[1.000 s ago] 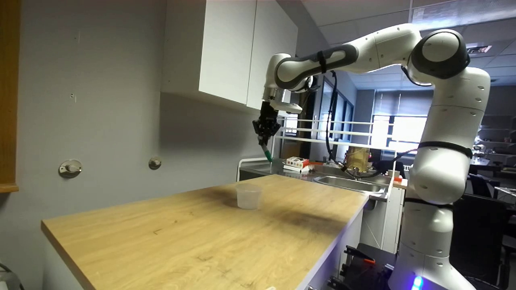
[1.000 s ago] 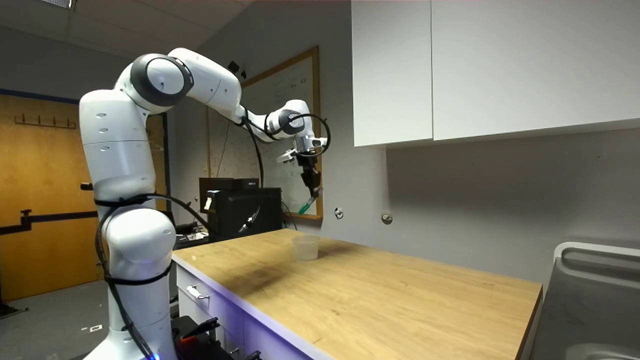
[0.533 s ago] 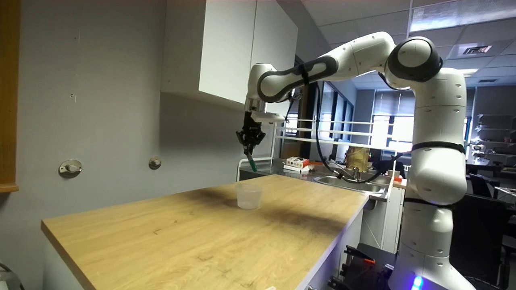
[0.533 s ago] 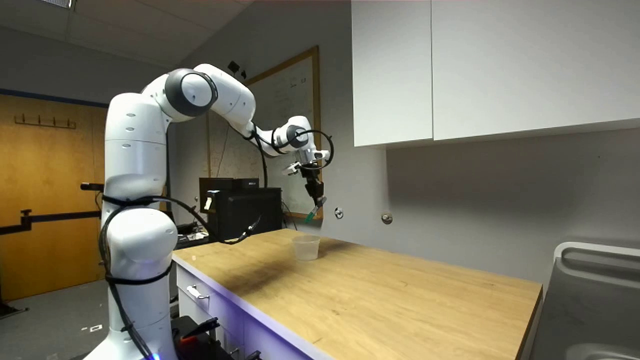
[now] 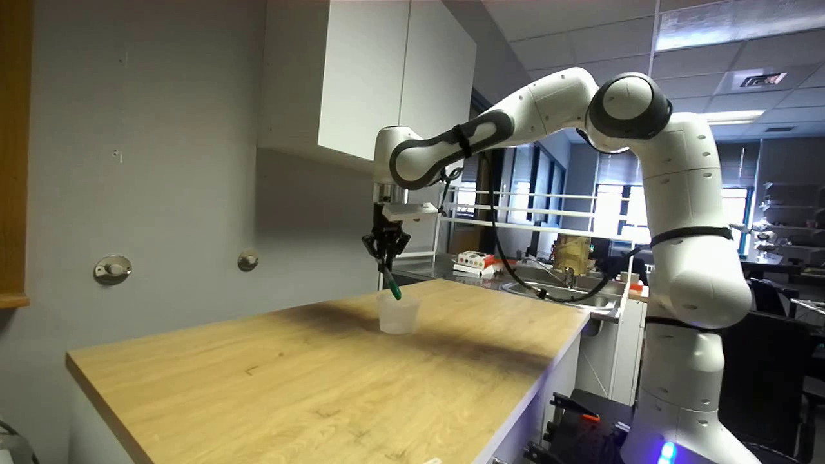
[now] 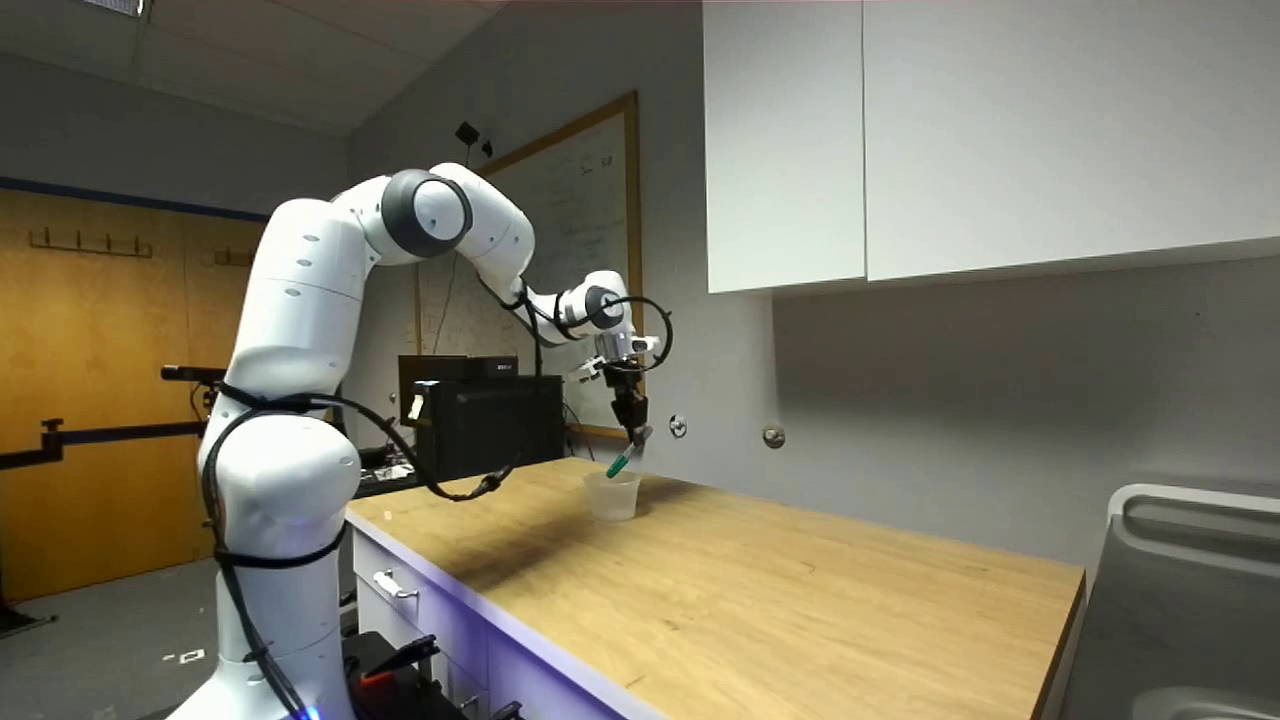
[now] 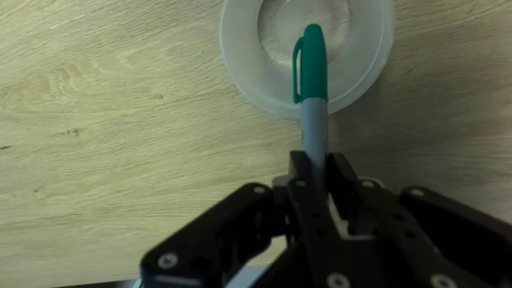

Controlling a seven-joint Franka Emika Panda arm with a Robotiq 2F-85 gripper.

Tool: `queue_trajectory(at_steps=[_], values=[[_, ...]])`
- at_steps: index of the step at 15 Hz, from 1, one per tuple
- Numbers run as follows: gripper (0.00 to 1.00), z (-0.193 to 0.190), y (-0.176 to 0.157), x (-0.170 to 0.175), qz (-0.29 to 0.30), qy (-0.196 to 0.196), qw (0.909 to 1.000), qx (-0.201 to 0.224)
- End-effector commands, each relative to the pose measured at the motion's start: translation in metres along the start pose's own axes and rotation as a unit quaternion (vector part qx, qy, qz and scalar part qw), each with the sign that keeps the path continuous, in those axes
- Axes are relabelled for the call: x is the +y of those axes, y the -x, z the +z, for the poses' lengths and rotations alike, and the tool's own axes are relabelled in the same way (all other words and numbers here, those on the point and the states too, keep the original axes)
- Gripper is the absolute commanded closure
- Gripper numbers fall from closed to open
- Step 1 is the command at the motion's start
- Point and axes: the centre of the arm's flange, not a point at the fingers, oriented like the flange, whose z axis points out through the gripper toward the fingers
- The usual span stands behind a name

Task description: Put the pen in the bowl

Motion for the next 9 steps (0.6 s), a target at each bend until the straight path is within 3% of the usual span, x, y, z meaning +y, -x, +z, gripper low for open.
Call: queue_trajectory(at_steps=[1,3,9], values=[[0.57,0.008,-0.009,-0.008,0.009,0.019,0.9998,-0.006],[0.52,0.012,-0.008,-0.008,0.008,0.023,0.9996,-0.011],[0.07,0.002,0.003,-0.010,-0.019,0.029,0.9991,-0.023]])
